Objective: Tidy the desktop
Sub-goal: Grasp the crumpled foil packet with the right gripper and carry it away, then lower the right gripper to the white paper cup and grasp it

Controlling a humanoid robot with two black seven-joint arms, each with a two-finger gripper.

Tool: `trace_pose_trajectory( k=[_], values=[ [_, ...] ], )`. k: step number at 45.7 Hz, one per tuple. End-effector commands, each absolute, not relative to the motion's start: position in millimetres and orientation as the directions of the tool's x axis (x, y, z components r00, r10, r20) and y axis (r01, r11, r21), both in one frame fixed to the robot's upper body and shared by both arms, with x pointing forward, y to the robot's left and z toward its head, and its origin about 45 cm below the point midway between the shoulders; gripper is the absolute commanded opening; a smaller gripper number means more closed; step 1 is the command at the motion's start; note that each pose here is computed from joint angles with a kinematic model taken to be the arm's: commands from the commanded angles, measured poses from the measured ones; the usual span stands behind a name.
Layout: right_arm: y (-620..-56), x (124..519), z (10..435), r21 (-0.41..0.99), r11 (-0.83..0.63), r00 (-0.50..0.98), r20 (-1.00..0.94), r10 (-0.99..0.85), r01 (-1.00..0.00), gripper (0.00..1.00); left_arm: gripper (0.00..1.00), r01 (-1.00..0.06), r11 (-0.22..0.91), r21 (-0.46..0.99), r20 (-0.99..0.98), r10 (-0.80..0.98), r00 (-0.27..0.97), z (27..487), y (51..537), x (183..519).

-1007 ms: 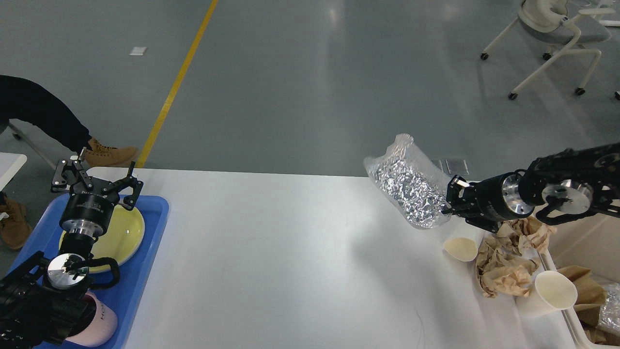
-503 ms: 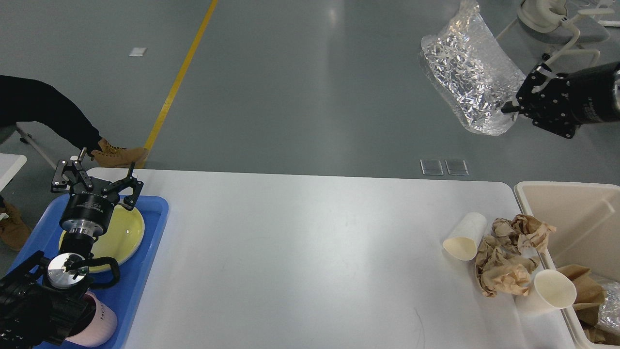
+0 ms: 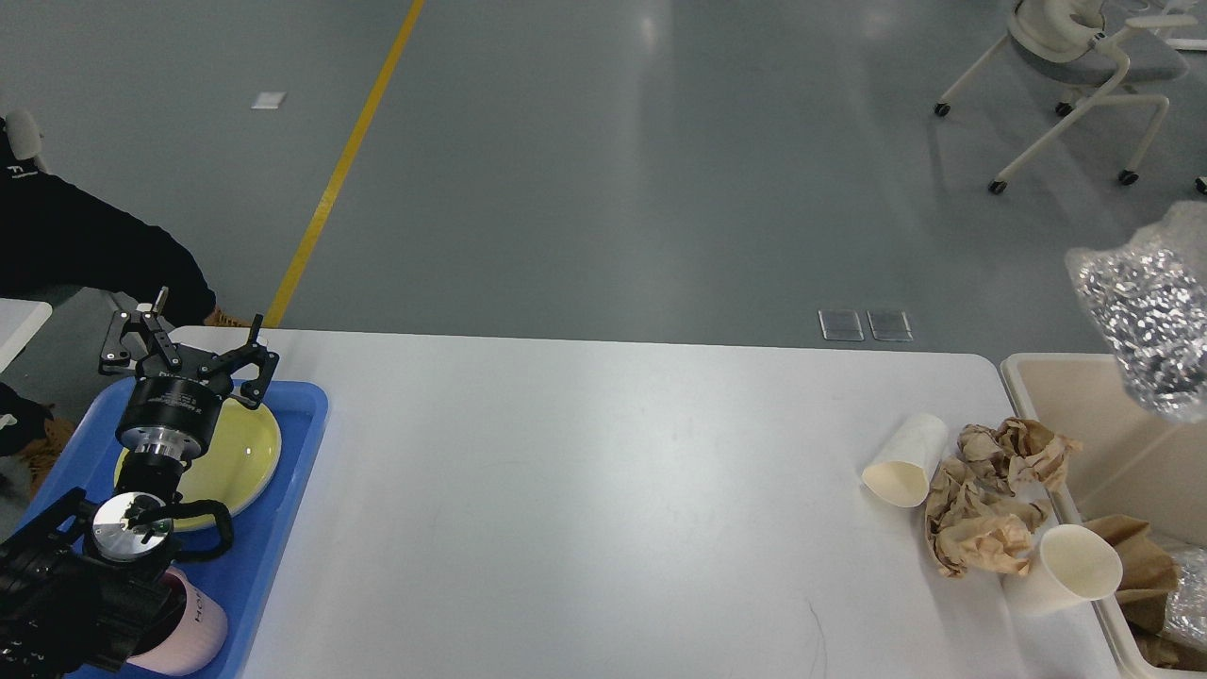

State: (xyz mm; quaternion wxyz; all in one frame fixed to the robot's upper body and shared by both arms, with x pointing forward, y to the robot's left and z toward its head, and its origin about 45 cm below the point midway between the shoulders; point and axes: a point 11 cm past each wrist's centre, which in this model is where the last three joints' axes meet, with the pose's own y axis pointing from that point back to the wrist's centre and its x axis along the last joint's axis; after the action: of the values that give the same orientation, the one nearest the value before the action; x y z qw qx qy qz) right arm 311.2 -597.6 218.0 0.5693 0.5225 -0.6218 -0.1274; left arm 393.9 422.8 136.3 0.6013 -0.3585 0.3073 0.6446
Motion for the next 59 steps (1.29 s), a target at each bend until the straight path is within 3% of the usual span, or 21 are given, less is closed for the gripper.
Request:
trace_pose_trajectory(
  k=[1,2,5,6,24,32,40,44,51,59],
  values=[
    [-628,274,192,0.748,0.509,0.165,0.618,-0.769,-0.426,0.05,0.96,-0.996,-0.087,-0.035,-0.831,0.556,-0.019,136,423,394],
    [-631,270,190,0.746,0.519,0.164,0.624,-0.764,-0.419,0.24,0.96,-0.996,-0.088,-0.034,-0.831,0.556,-0.021,136,423,394],
    [-639,265,188,0.726,0.550,0.147,0.649,-0.747,-0.413,0.91,0.96,-0.996,-0.087,-0.035,-0.831,0.556,-0.019,136,423,394],
    [-640,264,187,0.724,0.553,0.141,0.651,-0.746,-0.412,1.00,0.96,-0.996,-0.088,-0.036,-0.832,0.555,-0.019,136,423,394],
    [-609,276,158,0.771,0.482,0.210,0.598,-0.774,-0.417,1.00,0.96,-0.995,-0.089,-0.034,-0.832,0.555,-0.021,136,423,394],
    [-550,352,189,0.747,0.376,0.288,0.590,-0.754,-0.548,1.00,0.96,-0.995,-0.089,-0.035,-0.832,0.555,-0.021,136,423,394],
    [-455,412,235,0.753,0.245,0.545,0.624,-0.559,-0.611,1.00,0.96,-0.996,-0.088,-0.034,-0.831,0.556,-0.021,136,423,394],
    [-407,429,249,0.781,0.198,0.663,0.612,-0.431,-0.592,1.00,0.96,-0.995,-0.089,-0.035,-0.832,0.555,-0.021,136,423,394],
    [-324,443,288,0.886,0.098,0.858,0.464,-0.222,-0.454,1.00,0.96,-0.995,-0.089,-0.034,-0.832,0.555,-0.021,136,423,394],
    [-279,445,298,0.918,0.044,0.907,0.397,-0.137,-0.395,1.00,0.96,-0.995,-0.089,-0.035,-0.832,0.555,-0.021,136,423,394]
  ],
)
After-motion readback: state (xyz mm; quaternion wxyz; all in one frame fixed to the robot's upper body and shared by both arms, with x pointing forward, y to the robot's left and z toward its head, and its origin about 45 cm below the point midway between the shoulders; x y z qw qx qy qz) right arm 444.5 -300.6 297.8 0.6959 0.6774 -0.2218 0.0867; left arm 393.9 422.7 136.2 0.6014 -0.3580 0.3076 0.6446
